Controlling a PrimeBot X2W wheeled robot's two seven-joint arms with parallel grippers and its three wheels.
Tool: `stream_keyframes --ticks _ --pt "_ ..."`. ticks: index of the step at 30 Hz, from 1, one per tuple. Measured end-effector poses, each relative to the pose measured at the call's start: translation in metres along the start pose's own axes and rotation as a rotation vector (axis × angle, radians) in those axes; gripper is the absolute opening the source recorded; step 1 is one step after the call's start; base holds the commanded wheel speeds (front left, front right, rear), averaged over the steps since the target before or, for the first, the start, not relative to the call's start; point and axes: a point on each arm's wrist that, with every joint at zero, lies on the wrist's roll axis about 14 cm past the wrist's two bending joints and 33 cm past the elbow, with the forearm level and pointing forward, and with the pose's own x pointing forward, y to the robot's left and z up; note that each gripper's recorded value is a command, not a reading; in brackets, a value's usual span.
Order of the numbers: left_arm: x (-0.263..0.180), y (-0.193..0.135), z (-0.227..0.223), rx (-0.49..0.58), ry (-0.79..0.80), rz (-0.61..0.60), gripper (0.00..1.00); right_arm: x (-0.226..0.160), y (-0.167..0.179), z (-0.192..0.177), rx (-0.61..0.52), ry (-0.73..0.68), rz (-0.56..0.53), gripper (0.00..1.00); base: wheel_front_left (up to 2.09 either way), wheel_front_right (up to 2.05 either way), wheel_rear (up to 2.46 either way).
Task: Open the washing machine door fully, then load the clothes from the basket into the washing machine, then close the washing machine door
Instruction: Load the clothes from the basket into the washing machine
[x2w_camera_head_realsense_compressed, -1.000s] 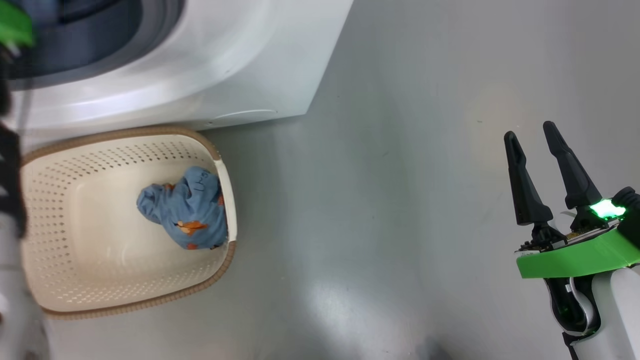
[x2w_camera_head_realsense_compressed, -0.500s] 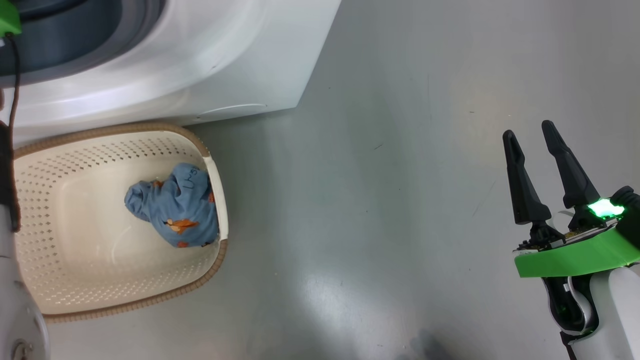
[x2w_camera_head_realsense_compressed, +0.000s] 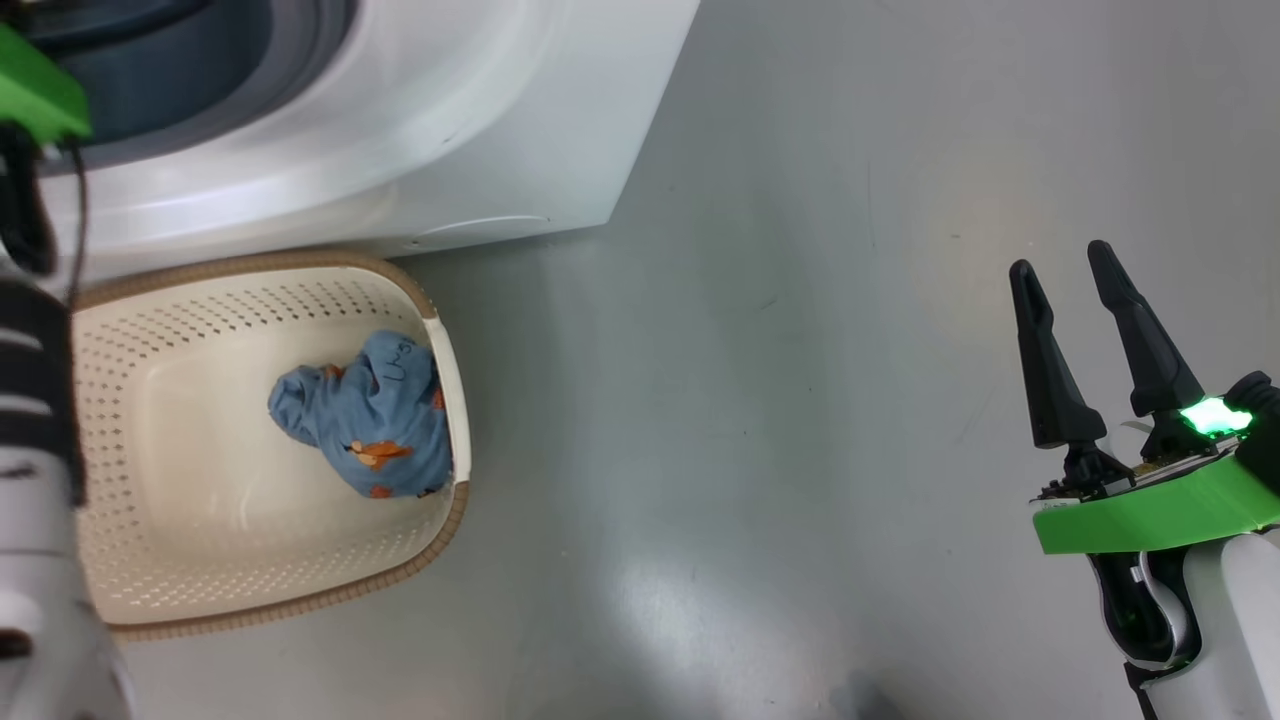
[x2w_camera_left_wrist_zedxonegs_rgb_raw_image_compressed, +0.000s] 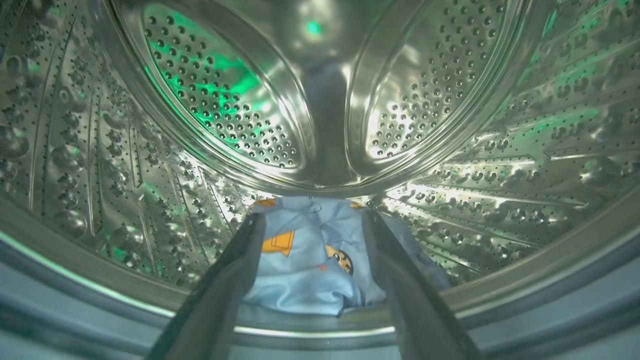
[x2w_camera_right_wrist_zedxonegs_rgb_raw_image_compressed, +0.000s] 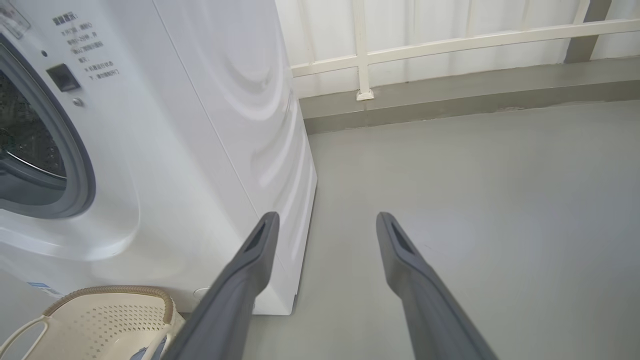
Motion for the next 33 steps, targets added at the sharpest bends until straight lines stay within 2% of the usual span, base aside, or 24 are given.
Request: stream_keyframes --ticks 6,14,33 --pt "-0.026 0.000 -0.018 0.005 0.043 0.006 1.00 0.000 0.001 0.009 -0.004 -0.020 0.007 1.00 0.00 0.00 0.00" --pt "-0.063 0.005 -0.018 -0.025 0.032 0.041 1.00 -0.010 -0.001 0.015 -0.008 -0.024 0.003 1.00 0.00 0.00 0.00" --pt "-0.197 0.013 -0.017 0.026 0.076 0.062 1.00 -0.060 0.005 0.035 -0.011 -0.040 0.013 1.00 0.00 0.00 0.00"
